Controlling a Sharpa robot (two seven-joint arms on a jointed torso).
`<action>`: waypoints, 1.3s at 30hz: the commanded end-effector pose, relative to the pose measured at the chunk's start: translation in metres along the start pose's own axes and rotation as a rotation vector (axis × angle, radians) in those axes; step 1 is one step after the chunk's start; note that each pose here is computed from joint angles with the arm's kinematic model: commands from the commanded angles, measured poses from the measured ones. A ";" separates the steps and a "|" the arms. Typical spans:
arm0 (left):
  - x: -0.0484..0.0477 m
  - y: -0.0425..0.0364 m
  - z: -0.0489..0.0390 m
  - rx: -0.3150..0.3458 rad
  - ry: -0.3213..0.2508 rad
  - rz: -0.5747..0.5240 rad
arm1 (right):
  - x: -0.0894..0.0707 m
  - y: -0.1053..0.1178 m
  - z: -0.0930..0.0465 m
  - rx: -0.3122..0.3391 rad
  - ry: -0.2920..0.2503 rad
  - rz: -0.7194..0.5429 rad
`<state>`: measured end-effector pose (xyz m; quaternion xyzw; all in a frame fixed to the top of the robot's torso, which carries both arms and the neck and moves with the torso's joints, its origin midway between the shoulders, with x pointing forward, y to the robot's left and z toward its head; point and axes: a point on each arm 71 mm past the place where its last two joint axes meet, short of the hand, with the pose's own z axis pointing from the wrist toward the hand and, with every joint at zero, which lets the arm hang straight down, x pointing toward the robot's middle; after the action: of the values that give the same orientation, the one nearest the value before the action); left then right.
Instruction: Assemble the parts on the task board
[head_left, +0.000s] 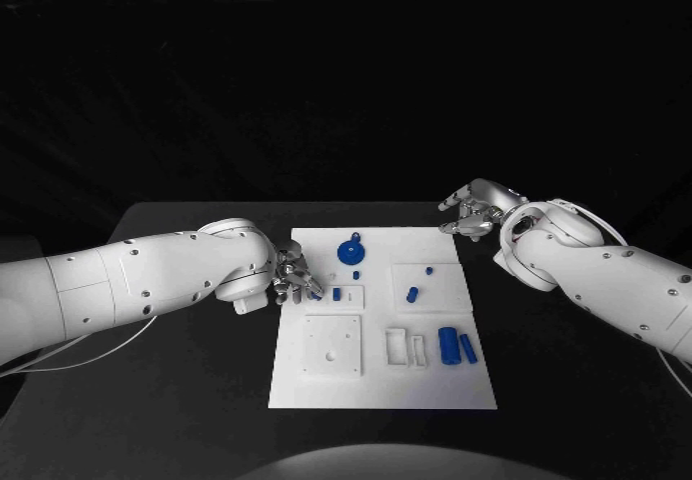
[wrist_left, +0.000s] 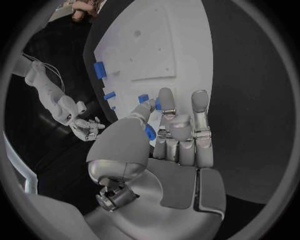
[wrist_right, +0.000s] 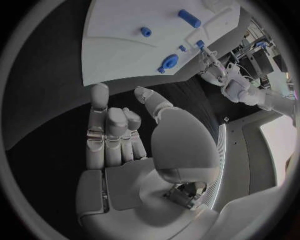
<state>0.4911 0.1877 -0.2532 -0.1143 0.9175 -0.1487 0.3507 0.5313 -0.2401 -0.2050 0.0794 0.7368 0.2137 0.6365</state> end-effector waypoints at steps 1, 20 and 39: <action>0.0021 -0.0022 0.0007 0.008 0.009 0.031 | 0.000 0.001 0.000 -0.008 0.004 -0.019; 0.0030 -0.0007 0.0025 0.012 0.034 0.043 | 0.001 0.001 0.000 -0.009 0.007 -0.020; 0.0033 0.0002 0.0035 0.010 0.057 0.031 | 0.001 0.001 0.000 -0.007 0.008 -0.020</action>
<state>0.4938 0.1888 -0.2547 -0.0986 0.9234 -0.1477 0.3403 0.5315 -0.2395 -0.2051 0.0756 0.7365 0.2118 0.6379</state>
